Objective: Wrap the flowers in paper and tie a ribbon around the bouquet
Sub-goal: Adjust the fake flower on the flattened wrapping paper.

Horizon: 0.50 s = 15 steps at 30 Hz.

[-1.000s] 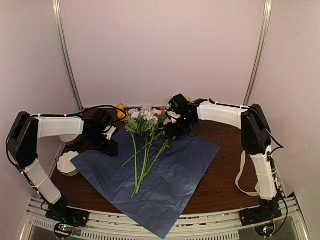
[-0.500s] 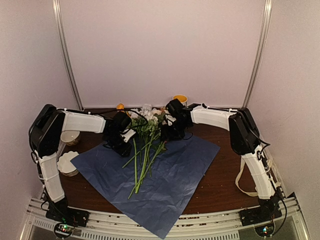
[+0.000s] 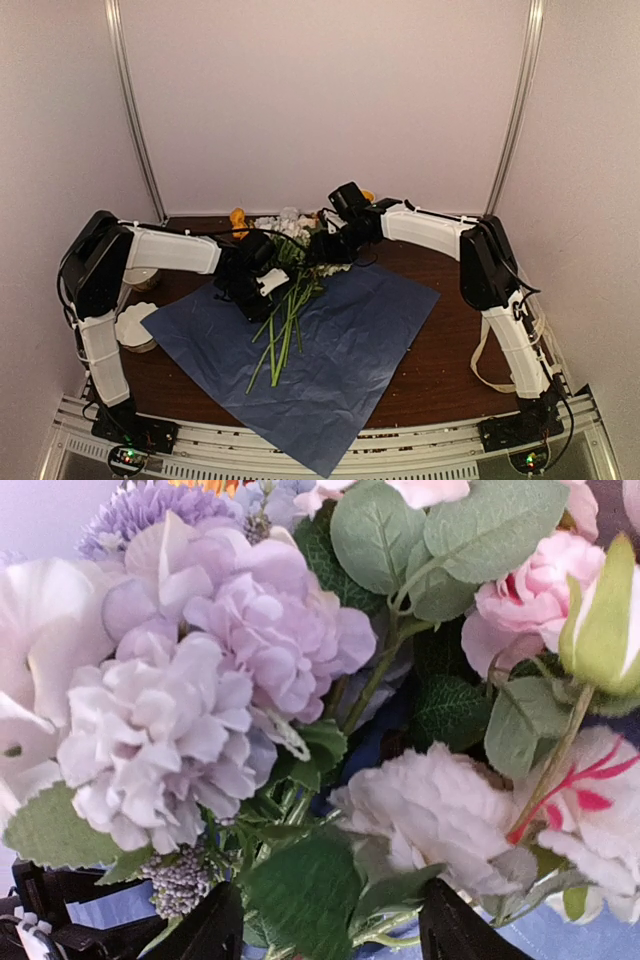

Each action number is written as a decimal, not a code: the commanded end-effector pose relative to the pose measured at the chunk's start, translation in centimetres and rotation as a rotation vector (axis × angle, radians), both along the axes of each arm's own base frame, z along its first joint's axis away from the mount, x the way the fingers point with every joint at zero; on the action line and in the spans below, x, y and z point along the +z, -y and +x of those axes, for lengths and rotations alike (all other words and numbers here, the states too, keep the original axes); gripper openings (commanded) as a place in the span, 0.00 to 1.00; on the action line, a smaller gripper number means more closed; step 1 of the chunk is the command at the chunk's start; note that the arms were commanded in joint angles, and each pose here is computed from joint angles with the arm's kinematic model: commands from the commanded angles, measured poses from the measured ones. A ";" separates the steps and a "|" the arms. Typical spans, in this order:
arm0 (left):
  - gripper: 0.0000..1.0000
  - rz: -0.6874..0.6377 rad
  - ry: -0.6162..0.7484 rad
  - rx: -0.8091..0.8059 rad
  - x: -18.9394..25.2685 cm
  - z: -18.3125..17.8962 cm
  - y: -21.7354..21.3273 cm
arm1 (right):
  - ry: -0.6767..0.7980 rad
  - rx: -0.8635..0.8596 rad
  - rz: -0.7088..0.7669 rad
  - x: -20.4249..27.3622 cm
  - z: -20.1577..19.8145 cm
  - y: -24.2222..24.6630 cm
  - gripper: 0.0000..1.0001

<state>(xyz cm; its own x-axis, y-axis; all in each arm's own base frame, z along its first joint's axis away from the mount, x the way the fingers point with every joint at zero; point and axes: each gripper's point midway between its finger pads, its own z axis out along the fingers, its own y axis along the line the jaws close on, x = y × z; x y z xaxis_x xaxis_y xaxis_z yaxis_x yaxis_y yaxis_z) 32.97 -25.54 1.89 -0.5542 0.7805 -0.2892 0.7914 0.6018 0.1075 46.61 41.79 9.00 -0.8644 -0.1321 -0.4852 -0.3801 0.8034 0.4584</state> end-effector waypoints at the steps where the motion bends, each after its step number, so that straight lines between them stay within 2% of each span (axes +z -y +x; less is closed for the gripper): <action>1: 0.40 -0.031 0.036 -0.090 2.0 -0.9 0.9 | 0.072 -0.030 -0.027 2.9 1.1 1.2 0.61; 6: 0.44 -0.033 0.011 -0.106 1.9 -1.2 1.2 | 0.153 -0.042 -0.131 6.7 -0.1 4.6 0.64; 11: 0.47 -0.038 -0.011 -0.140 1.6 -1.5 1.5 | 0.233 -0.079 -0.218 11.1 -2.9 9.2 0.69; 12: 0.47 -0.037 -0.015 -0.149 1.5 -1.6 1.6 | 0.263 -0.104 -0.251 12.0 -3.4 10.5 0.86; 13: 0.47 -0.039 -0.018 -0.159 1.4 -1.6 1.7 | 0.294 -0.145 -0.310 12.7 -3.9 12.4 0.98; 15: 0.47 -0.036 -0.018 -0.173 1.4 -1.6 1.7 | 0.363 -0.245 -0.473 14.1 -4.8 16.9 1.00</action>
